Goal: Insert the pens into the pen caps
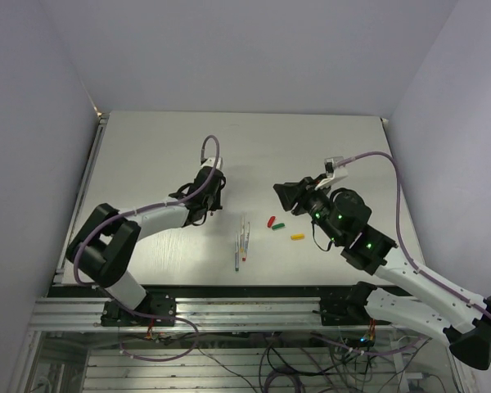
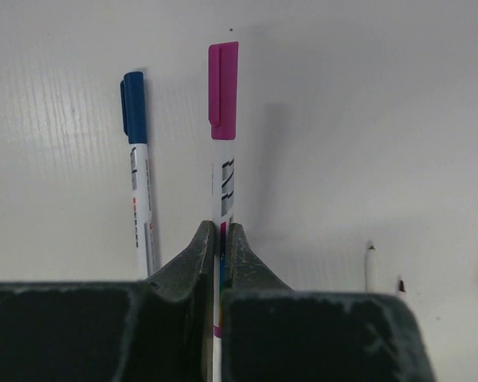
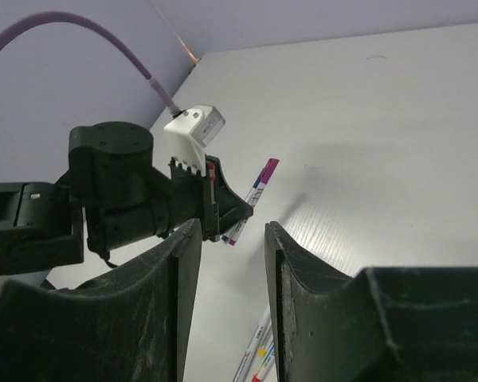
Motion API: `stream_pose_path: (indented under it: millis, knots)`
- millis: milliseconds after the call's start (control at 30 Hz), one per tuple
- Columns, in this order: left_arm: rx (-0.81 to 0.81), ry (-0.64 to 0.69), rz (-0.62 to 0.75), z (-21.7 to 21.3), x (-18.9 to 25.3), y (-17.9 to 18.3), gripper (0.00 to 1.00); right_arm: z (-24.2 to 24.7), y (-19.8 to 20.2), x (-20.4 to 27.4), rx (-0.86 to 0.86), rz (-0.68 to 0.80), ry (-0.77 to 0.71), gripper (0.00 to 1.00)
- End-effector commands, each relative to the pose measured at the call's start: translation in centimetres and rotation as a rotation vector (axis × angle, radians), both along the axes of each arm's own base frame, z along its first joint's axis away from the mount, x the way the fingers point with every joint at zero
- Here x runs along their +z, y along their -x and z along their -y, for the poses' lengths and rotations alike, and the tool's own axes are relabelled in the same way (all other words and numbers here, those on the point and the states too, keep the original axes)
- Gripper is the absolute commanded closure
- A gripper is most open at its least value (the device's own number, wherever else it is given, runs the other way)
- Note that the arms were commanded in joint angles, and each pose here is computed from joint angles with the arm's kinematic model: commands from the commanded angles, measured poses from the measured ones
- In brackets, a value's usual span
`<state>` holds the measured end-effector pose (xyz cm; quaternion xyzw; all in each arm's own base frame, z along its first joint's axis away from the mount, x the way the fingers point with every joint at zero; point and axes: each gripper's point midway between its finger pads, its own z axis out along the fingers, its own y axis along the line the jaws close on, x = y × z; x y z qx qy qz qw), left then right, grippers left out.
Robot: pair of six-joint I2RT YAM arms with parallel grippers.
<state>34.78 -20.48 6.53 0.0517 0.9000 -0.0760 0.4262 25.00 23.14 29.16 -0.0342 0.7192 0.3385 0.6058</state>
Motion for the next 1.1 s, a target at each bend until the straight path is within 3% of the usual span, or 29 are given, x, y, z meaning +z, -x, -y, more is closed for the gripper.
stream_pose_path:
  millis: [0, 567, 767, 1067]
  knots:
    - [-0.012, -0.04, -0.032, -0.5, -1.0, -1.0, 0.93, 0.0, 0.2, -0.3, 0.001, -0.007, -0.011, 0.63]
    - [0.041, -0.086, -0.103, -1.3, -4.4, -1.2, 0.92, 0.0, 0.1, -1.1, -0.007, -0.031, -0.012, 0.63]
    - [0.044, -0.073, -0.088, -1.0, -3.4, -1.6, 0.72, -0.1, 0.0, -1.4, -0.006, -0.037, -0.003, 0.63]
    - [0.051, -0.078, -0.051, -0.7, -1.2, -2.8, 0.57, -0.1, -0.1, -1.1, -0.007, -0.026, -0.002, 0.64]
